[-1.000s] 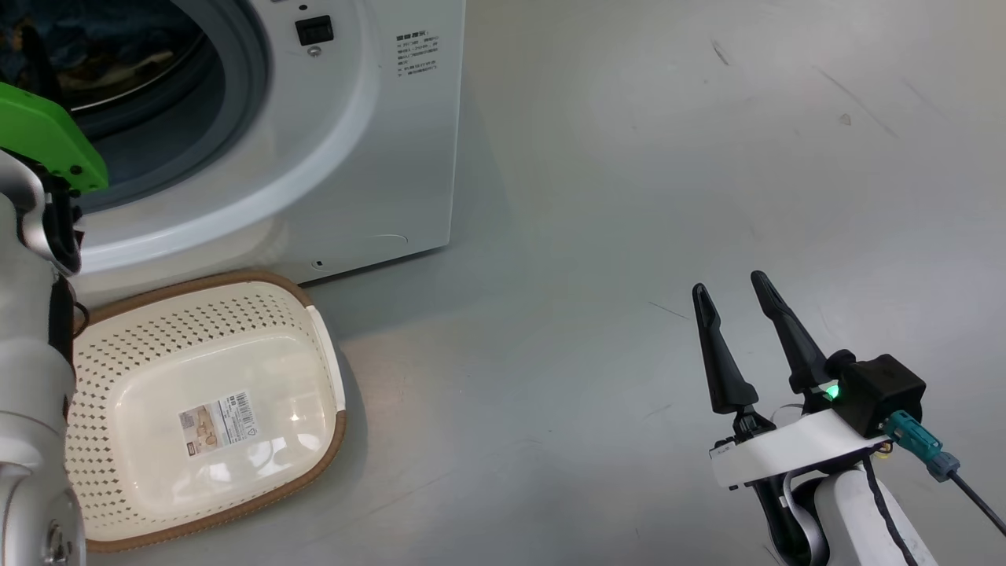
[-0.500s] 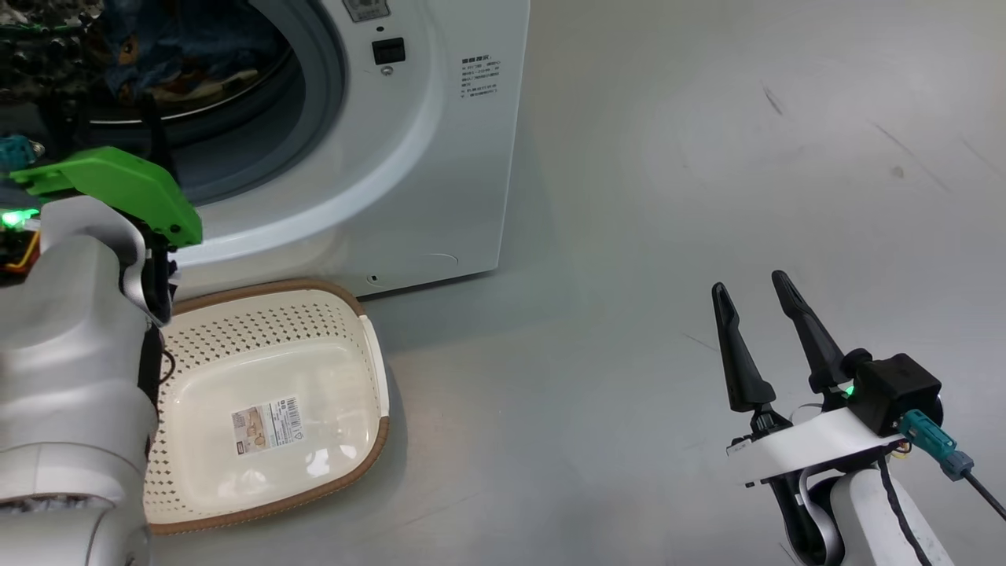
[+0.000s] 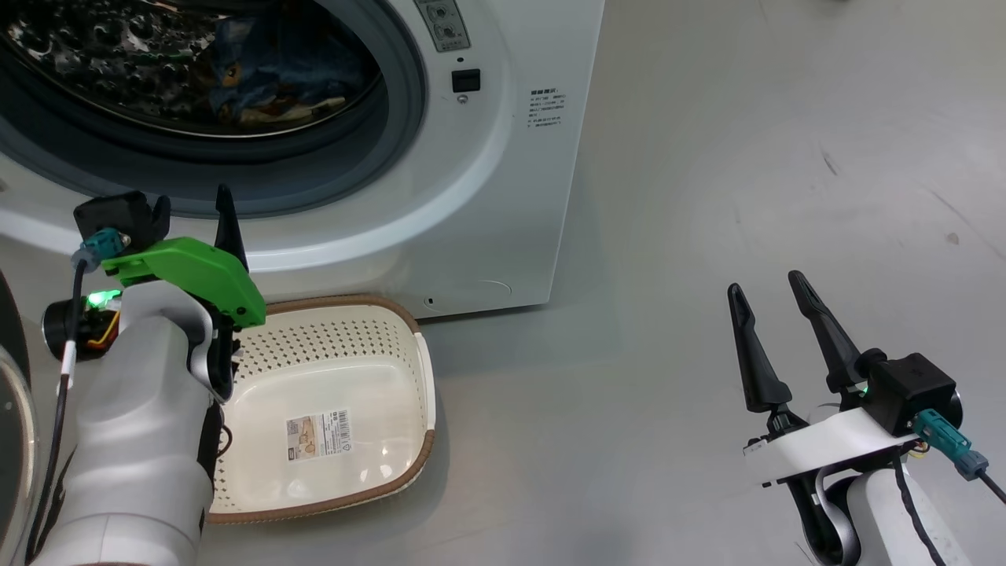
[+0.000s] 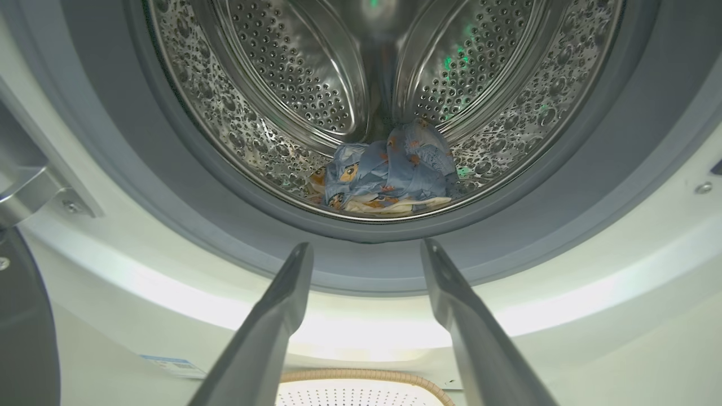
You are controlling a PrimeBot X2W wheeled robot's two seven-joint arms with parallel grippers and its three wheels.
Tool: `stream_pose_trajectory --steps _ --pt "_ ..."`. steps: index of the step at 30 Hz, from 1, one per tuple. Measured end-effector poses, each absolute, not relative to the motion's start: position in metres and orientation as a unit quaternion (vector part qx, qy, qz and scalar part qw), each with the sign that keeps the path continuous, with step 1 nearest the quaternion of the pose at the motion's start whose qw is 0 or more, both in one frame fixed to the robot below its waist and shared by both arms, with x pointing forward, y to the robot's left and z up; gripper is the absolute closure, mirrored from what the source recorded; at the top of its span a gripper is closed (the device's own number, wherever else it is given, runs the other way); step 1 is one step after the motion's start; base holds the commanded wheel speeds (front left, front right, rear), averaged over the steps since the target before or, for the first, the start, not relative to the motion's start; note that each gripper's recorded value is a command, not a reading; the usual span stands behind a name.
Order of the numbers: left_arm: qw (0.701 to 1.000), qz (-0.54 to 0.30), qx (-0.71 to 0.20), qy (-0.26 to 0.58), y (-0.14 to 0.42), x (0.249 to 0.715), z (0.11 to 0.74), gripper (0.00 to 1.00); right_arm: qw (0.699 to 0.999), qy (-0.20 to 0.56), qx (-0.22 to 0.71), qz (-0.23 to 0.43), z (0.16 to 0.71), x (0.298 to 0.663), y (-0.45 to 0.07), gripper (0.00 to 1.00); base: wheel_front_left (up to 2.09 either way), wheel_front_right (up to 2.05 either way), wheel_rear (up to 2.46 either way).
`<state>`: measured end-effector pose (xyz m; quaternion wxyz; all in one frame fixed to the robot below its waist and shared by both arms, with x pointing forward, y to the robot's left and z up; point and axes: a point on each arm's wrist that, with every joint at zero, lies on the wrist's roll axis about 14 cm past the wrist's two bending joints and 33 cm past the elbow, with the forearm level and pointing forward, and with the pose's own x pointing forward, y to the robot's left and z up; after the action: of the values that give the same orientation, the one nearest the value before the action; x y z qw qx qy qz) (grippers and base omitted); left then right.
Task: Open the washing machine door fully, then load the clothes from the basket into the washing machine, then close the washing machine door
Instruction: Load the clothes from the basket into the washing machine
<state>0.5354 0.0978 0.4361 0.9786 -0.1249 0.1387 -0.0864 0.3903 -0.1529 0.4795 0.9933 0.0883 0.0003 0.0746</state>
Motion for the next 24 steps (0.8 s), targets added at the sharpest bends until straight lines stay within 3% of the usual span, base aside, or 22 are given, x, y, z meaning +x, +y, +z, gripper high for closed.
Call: stream_pose_trajectory --steps 24 --pt "0.980 -0.034 -0.162 0.106 0.144 0.442 0.436 0.00 0.988 -0.031 0.084 0.122 0.504 0.373 -0.127 0.00 0.00 0.00 0.00"
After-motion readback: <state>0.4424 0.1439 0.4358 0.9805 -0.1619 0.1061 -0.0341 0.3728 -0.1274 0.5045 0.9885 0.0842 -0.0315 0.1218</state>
